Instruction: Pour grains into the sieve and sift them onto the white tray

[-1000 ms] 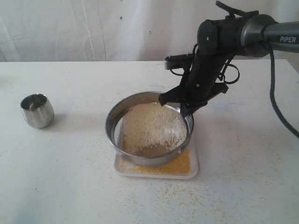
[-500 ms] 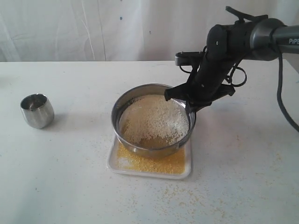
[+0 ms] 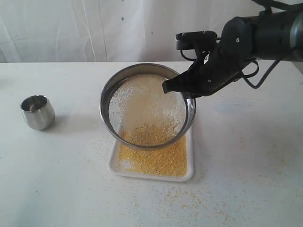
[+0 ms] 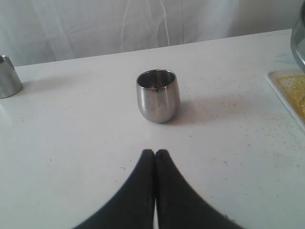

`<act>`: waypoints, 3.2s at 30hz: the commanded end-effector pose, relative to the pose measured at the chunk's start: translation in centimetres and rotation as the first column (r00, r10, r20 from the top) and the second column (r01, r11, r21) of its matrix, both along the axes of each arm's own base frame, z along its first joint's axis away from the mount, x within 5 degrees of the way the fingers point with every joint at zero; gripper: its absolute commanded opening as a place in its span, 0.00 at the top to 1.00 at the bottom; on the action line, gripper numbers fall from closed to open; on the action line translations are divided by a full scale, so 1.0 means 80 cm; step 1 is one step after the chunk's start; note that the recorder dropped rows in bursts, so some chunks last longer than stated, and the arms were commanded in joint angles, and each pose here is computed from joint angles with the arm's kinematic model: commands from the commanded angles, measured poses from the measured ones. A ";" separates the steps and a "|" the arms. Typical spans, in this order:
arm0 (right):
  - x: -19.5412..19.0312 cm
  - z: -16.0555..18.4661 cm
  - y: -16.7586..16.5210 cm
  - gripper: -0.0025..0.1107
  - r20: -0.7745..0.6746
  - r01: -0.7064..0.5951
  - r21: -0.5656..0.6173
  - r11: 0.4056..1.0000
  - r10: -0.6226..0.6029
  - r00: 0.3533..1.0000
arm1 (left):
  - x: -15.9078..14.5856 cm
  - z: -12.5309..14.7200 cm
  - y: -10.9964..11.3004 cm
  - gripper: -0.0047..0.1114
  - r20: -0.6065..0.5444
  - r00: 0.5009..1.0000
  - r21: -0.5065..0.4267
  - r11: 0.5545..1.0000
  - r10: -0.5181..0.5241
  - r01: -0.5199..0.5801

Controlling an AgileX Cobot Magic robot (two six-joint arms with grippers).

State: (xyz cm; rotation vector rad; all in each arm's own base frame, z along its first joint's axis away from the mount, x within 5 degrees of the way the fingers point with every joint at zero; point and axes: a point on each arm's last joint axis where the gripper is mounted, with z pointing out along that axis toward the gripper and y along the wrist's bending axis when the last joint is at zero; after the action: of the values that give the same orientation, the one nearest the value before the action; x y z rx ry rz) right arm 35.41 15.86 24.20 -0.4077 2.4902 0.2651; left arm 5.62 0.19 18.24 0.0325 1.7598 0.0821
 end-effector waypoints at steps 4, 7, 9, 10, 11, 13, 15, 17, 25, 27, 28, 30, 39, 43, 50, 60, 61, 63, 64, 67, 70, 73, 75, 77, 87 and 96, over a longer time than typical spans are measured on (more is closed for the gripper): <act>-0.004 -0.002 -0.004 0.98 0.044 0.016 0.024 1.000 -0.017 0.999 | 0.000 0.000 0.000 0.96 0.007 1.000 -0.007 1.000 0.000 0.000; 0.006 -0.028 -0.016 0.98 -0.065 0.061 0.000 0.998 -0.061 0.996 | 0.000 0.000 0.000 0.96 0.007 1.000 -0.007 1.000 0.000 0.000; 0.017 -0.048 -0.025 0.98 -0.150 0.113 0.001 0.994 -0.112 0.982 | 0.000 0.000 0.000 0.96 0.007 1.000 -0.007 1.000 0.000 0.000; 0.021 -0.058 -0.028 0.98 -0.180 0.133 0.003 0.991 -0.130 0.975 | 0.000 0.000 0.000 0.96 0.007 1.000 -0.007 1.000 0.000 0.000; 0.025 -0.062 -0.030 0.98 -0.194 0.145 0.008 0.989 -0.140 0.971 | 0.000 0.000 0.000 0.96 0.007 1.000 -0.007 1.000 0.000 0.000; 0.033 -0.078 -0.030 0.98 -0.228 0.150 0.015 0.989 -0.143 0.963 | 0.000 0.000 0.000 0.96 0.007 1.000 -0.007 1.000 0.000 0.000; 0.036 -0.085 -0.027 0.98 -0.246 0.151 0.025 0.988 -0.140 0.959 | 0.000 0.000 0.000 0.96 0.007 1.000 -0.007 1.000 0.000 0.000; 0.039 -0.091 -0.026 0.98 -0.245 0.153 0.027 0.988 -0.142 0.959 | 0.000 0.000 0.000 0.96 0.007 1.000 -0.007 1.000 0.000 0.000; 0.038 -0.103 -0.026 0.71 -0.271 0.107 -0.006 0.994 -0.105 0.957 | 0.000 0.000 0.000 0.96 0.007 1.000 -0.007 1.000 0.000 0.000; 0.036 -0.104 -0.026 0.58 -0.289 0.104 -0.012 0.995 -0.103 0.952 | 0.000 0.000 0.000 0.96 0.007 1.000 -0.007 1.000 0.000 0.000; 0.032 -0.101 -0.027 0.55 -0.313 0.099 -0.018 0.995 -0.099 0.945 | 0.000 0.000 0.000 0.96 0.007 1.000 -0.007 1.000 0.000 0.000; 0.018 -0.083 -0.029 0.55 -0.373 0.076 -0.029 0.997 -0.082 0.924 | 0.000 0.000 0.000 0.96 0.007 1.000 -0.007 1.000 0.000 0.000; -0.065 0.026 -0.085 0.73 -0.292 -0.026 -0.282 0.959 -0.060 0.954 | 0.000 0.000 0.000 0.96 0.007 1.000 -0.007 1.000 0.000 0.000; -0.077 0.032 -0.113 0.98 -0.146 0.150 -0.231 0.961 -0.186 0.971 | 0.000 0.000 0.000 0.96 0.007 1.000 -0.007 1.000 0.000 0.000; -0.122 0.042 -0.153 0.98 0.164 0.352 0.122 0.928 -0.369 0.915 | 0.000 0.000 0.000 0.96 0.007 1.000 -0.007 1.000 0.000 0.000; -0.242 0.033 -0.172 0.98 0.575 0.238 0.295 0.925 -0.371 0.729 | 0.000 0.000 0.000 0.96 0.007 1.000 -0.007 1.000 0.000 0.000; -0.251 0.033 -0.174 0.98 0.587 0.233 0.301 0.925 -0.372 0.719 | 0.000 0.000 0.000 0.96 0.007 1.000 -0.007 1.000 0.000 0.000; -0.266 0.036 -0.176 0.98 0.602 0.226 0.309 0.924 -0.374 0.706 | 0.000 0.000 0.000 0.96 0.007 1.000 -0.007 1.000 0.000 0.000; -0.275 0.039 -0.177 0.98 0.604 0.225 0.310 0.924 -0.374 0.703 | 0.000 0.000 0.000 0.96 0.007 1.000 -0.007 1.000 0.000 0.000; -0.291 0.047 -0.179 0.98 0.627 0.214 0.322 0.922 -0.377 0.681 | 0.000 0.000 0.000 0.96 0.007 1.000 -0.007 1.000 0.000 0.000; -0.303 0.055 -0.180 0.98 0.663 0.195 0.341 0.920 -0.382 0.644 | 0.000 0.000 0.000 0.96 0.007 1.000 -0.007 1.000 0.000 0.000; -0.311 0.061 -0.181 0.98 0.685 0.181 0.353 0.918 -0.385 0.618 | 0.000 0.000 0.000 0.96 0.007 1.000 -0.007 1.000 0.000 0.000; -0.313 0.062 -0.182 0.98 0.692 0.177 0.356 0.917 -0.386 0.610 | 0.000 0.000 0.000 0.96 0.007 1.000 -0.007 1.000 0.000 0.000; -0.315 0.063 -0.182 0.98 0.696 0.174 0.359 0.917 -0.387 0.605 | 0.000 0.000 0.000 0.96 0.007 1.000 -0.007 1.000 0.000 0.000; -0.384 0.055 -0.200 0.98 0.711 0.321 0.309 0.895 -0.441 0.548 | 0.000 0.000 0.000 0.96 0.007 1.000 -0.007 1.000 0.000 0.000; -0.410 0.085 -0.199 0.98 0.960 0.205 0.249 0.947 -0.270 0.079 | 0.000 -0.001 0.000 0.96 0.005 1.000 -0.007 1.000 0.000 0.000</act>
State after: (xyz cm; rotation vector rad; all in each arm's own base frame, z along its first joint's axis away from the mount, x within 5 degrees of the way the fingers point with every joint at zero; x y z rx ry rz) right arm 2.81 -0.10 30.65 0.0159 1.2629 -0.0279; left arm 5.62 0.19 18.25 0.0325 1.7594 0.0821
